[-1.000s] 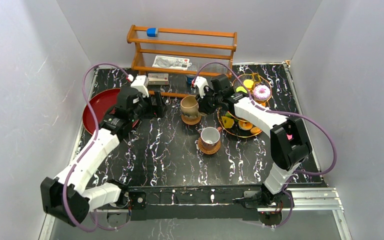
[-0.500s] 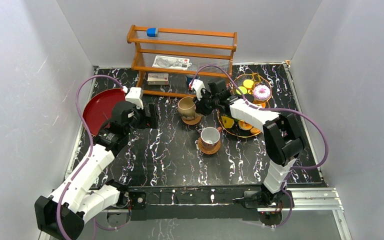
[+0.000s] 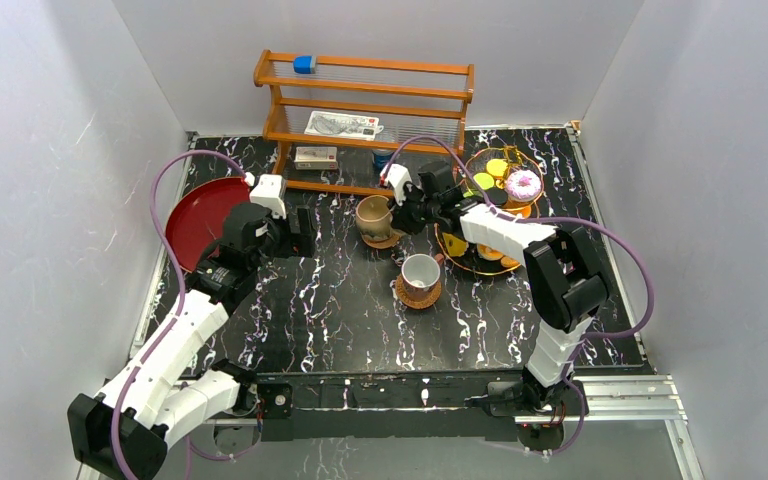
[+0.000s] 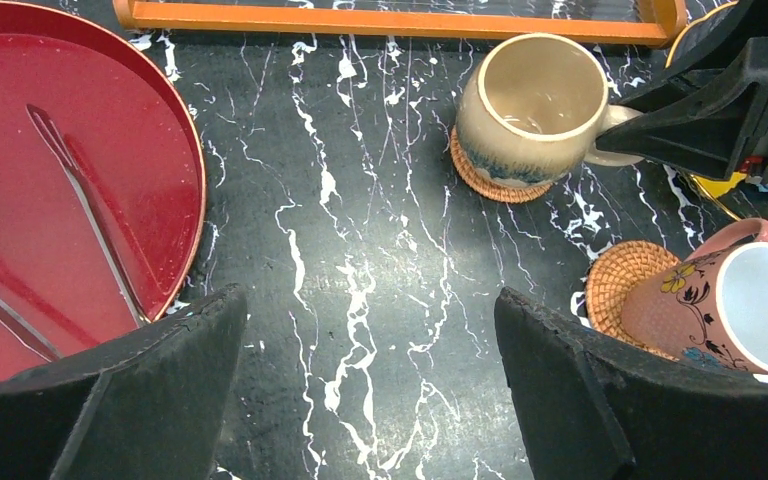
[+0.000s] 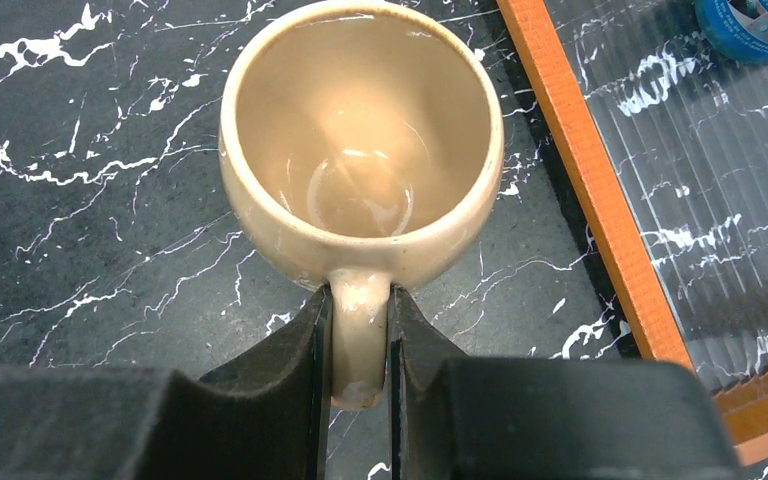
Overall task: Serve the afternoon tea
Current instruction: Place the cup on the coaster, then reset both arms
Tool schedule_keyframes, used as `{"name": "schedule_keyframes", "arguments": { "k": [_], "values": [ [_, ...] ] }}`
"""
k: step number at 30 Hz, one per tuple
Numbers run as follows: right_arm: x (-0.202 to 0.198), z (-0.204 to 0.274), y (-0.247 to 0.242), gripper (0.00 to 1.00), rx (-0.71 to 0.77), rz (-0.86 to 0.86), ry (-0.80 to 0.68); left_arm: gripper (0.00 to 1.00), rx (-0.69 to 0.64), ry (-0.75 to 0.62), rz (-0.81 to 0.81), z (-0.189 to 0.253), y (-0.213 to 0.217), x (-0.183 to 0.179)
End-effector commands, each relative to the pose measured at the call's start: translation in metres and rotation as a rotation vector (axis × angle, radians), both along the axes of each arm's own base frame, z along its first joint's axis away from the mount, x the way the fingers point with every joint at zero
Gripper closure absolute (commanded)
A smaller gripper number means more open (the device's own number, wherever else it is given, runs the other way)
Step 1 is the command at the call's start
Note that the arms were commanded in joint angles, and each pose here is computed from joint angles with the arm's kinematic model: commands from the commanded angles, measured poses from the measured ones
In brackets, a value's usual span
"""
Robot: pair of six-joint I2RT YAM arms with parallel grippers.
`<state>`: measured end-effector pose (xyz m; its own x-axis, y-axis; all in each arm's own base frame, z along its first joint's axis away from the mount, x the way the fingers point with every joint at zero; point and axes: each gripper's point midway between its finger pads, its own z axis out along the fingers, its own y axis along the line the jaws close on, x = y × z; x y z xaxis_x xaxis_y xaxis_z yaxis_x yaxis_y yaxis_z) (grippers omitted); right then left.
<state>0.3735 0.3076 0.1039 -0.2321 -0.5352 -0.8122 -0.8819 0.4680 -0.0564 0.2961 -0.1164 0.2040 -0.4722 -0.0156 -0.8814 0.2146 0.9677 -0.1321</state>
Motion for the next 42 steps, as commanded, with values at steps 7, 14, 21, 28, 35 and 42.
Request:
{"name": "schedule_keyframes", "arguments": {
  "k": [7, 14, 21, 28, 35, 42],
  "values": [
    [-0.001, 0.036, -0.005, 0.61, 0.023, 0.027, -0.142, 0.09, 0.017, -0.029, 0.018, 0.004, 0.004, 0.003],
    [-0.006, 0.056, -0.011, 0.35, 0.012, 0.021, -0.141, 0.16, -0.018, -0.008, -0.012, -0.001, -0.007, 0.004],
    [-0.014, 0.097, -0.015, 0.01, 0.055, 0.007, -0.174, 0.28, -0.076, 0.079, -0.040, -0.010, -0.026, 0.013],
    [-0.035, 0.154, -0.023, 0.01, 0.164, -0.030, -0.205, 0.28, -0.112, 0.104, -0.049, 0.000, -0.037, 0.023],
    [-0.045, 0.220, -0.067, 0.01, 0.323, -0.359, -0.205, 0.24, -0.243, 0.011, -0.141, 0.075, -0.057, 0.016],
    [-0.086, 0.239, -0.097, 0.01, 0.391, -0.473, -0.097, 0.08, -0.255, -0.063, -0.137, 0.129, -0.045, -0.004]
  ]
}}
